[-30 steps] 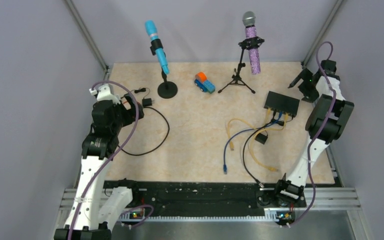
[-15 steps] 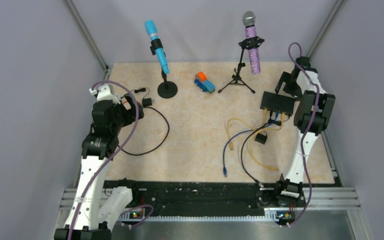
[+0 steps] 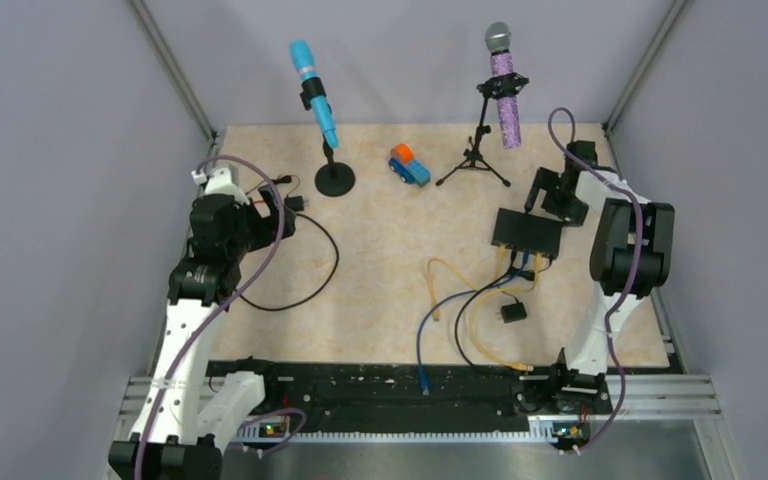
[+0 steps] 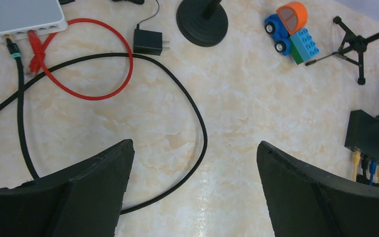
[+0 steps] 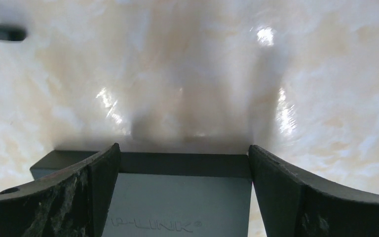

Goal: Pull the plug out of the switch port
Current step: Move the switch port to the center of the board.

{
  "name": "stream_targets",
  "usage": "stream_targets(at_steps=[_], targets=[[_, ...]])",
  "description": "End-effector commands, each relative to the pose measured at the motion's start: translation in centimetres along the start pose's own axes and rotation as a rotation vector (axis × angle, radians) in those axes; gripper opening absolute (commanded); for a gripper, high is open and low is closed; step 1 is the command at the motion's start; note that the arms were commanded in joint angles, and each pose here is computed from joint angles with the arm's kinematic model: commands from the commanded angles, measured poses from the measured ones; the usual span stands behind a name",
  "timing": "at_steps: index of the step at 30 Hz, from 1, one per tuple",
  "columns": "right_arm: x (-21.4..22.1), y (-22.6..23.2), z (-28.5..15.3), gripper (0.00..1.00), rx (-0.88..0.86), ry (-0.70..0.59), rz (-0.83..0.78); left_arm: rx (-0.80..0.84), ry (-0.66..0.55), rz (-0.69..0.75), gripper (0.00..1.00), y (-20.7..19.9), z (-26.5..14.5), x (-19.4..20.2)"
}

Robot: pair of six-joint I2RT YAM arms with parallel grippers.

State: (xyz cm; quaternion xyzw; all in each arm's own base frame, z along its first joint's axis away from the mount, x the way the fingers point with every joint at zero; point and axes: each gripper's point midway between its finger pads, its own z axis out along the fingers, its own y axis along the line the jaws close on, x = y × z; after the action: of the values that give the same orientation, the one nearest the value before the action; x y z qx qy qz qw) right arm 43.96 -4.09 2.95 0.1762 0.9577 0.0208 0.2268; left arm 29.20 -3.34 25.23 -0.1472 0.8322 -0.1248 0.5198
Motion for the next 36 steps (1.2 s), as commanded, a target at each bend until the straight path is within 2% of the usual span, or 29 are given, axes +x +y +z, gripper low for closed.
stream_targets(at_steps=[1, 10, 14, 21, 26, 33, 36], targets=[[1.9, 3.7, -2.0, 0.98, -0.155, -0.009, 0.035, 0.119, 0.002, 0.053, 0.99, -2.2, 0.3, -0.9], [5.0, 6.3, -5.1, 0.98, -0.356, -0.024, 0.029, 0.328, 0.081, 0.121, 0.99, -5.7, 0.6, 1.0], [4.1, 4.5, -6.5, 0.99, -0.251, -0.087, 0.079, 0.421, 0.119, 0.191, 0.99, -8.1, 0.5, 2.2], [3.5, 0.7, -10.5, 0.99, -0.094, -0.268, 0.308, 0.58, 0.263, 0.342, 0.99, -13.2, 0.8, 6.6], [6.0, -0.5, -11.0, 0.99, -0.098, -0.267, 0.368, 0.645, 0.395, 0.398, 0.99, -16.1, 2.1, 10.7], [9.3, 0.3, -10.5, 0.99, -0.168, -0.179, 0.353, 0.802, 0.513, 0.462, 0.99, -22.4, 3.6, 15.3], [9.6, 0.5, -10.2, 0.99, -0.178, -0.162, 0.352, 0.858, 0.602, 0.474, 0.99, -24.4, 4.3, 18.1]])
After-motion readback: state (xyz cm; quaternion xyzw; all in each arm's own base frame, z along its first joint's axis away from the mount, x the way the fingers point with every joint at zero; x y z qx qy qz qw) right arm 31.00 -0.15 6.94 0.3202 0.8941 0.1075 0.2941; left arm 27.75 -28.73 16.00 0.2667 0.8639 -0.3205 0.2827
